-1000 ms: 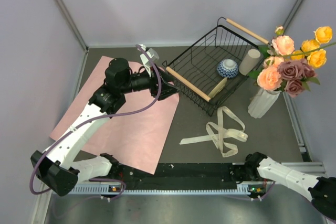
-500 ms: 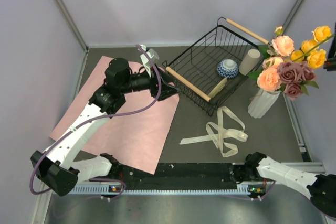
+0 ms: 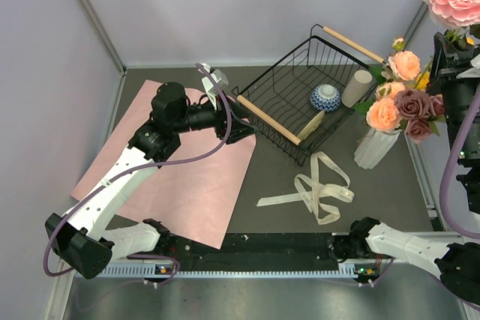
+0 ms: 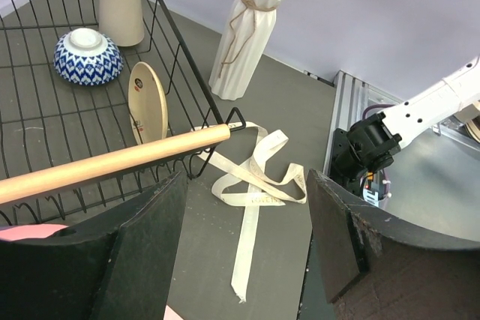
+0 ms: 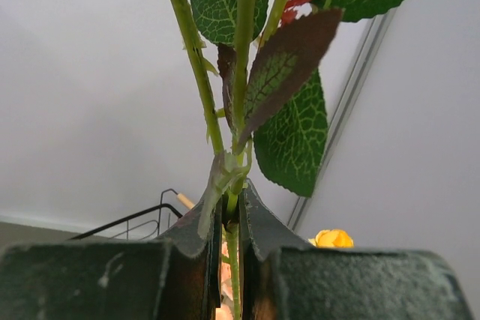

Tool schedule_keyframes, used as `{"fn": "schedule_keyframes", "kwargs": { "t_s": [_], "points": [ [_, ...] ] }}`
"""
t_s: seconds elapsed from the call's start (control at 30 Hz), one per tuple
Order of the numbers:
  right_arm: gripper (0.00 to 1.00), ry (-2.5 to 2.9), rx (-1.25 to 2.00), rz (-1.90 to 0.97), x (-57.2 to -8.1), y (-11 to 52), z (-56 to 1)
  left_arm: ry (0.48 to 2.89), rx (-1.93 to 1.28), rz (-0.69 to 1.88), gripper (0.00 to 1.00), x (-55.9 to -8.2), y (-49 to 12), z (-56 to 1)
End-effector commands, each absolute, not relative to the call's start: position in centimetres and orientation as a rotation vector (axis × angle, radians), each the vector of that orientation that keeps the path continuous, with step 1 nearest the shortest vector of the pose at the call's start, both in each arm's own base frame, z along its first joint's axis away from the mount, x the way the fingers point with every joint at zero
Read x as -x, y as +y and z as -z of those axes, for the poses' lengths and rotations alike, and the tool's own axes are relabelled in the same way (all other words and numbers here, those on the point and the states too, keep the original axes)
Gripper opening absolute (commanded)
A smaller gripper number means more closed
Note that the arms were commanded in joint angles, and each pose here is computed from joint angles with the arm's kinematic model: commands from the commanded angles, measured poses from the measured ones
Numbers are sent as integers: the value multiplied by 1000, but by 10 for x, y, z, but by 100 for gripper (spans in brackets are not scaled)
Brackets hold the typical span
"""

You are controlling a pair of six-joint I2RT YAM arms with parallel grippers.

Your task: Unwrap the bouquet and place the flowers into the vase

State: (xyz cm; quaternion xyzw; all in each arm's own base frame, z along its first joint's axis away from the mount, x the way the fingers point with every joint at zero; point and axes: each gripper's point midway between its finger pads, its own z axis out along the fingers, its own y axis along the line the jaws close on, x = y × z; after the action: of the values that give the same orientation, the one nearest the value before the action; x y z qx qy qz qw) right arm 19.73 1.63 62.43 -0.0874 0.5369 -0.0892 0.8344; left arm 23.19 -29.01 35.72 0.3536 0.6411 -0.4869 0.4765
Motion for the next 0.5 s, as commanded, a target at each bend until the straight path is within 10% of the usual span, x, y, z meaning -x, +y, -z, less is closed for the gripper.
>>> {"fn": "schedule_keyframes", "kwargs": {
  "t_s": [0.0,0.47],
  "points": [
    [0,1175,183,203,-210,24,-614,1503,-884,1211,70,-229,-293,-369],
    [0,1251,147,214,-227,30,-572,1500,-884,1212,71,-228,-293,-370]
  ]
}}
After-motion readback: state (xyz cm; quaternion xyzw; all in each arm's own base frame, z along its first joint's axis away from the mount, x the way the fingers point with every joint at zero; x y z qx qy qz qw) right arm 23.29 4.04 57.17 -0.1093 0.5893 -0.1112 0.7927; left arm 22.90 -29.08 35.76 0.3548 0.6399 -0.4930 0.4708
